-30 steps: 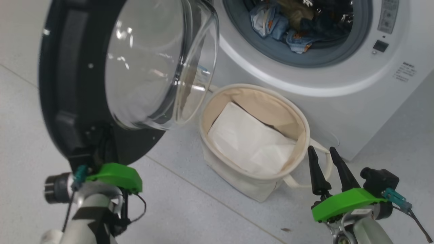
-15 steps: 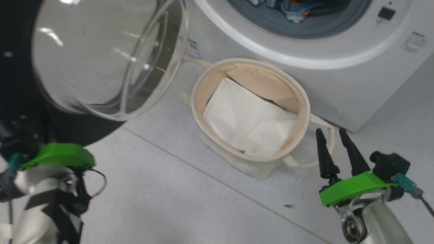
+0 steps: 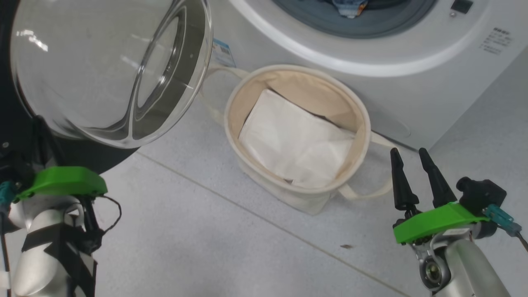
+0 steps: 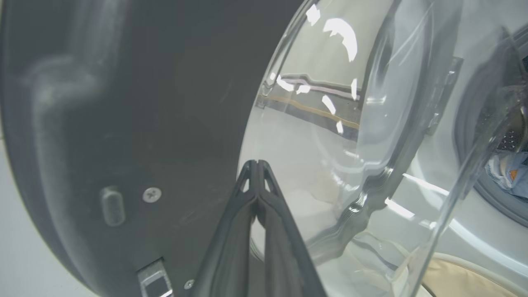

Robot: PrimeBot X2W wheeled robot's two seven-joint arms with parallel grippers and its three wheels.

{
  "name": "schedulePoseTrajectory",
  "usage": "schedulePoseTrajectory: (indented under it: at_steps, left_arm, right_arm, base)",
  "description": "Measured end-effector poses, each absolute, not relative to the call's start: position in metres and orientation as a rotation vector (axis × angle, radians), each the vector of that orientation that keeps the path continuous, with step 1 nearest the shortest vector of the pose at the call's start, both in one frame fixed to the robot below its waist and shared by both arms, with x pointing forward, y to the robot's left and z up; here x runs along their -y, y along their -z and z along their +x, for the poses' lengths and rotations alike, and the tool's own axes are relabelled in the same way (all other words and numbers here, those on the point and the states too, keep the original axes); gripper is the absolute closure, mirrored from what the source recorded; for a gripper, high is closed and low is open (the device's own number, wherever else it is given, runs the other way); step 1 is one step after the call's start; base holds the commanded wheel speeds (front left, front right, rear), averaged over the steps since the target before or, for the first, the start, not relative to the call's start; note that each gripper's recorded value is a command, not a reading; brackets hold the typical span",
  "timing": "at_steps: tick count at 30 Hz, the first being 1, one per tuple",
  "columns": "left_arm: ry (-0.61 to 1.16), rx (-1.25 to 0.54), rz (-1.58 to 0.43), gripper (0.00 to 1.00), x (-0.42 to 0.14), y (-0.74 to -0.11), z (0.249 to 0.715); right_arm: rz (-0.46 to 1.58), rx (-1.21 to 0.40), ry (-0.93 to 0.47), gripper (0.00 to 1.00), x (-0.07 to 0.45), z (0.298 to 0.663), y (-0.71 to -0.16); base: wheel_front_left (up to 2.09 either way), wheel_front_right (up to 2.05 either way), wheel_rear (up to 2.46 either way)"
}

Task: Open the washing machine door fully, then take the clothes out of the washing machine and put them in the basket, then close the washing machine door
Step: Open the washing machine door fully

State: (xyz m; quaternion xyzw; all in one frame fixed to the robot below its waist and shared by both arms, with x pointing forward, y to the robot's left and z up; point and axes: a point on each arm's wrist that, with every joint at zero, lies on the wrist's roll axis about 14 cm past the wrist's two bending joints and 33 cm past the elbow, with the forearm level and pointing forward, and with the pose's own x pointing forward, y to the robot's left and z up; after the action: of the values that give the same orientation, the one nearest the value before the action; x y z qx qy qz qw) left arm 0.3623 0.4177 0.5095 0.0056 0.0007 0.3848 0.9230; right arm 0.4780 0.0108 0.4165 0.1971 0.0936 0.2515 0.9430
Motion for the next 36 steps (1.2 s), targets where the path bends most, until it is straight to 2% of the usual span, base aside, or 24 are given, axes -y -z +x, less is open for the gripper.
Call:
schedulePoseTrajectory:
  at_steps: [11, 20, 36]
  left_arm:
    - [-0.604, 0.128, 0.036, 1.0, -0.365, -0.547, 0.367]
    - [-0.34, 0.21, -0.048, 1.0, -0.279, -0.564, 0.389]
    - [-0.011, 0.106, -0.177, 1.0, -0.164, -0.537, 0.411]
  right_arm:
    - [0.432, -0.096, -0.509, 0.0, -0.011, 0.465, -0.467]
    - [0.44, -0.056, -0.405, 0.0, 0.031, 0.451, -0.483]
    - [0.452, 0.121, -0.245, 0.0, 0.106, 0.427, -0.532]
  base:
    - [0.0, 0.0, 0.0]
    - [0.0, 0.0, 0.0]
    - [0.0, 0.0, 0.0]
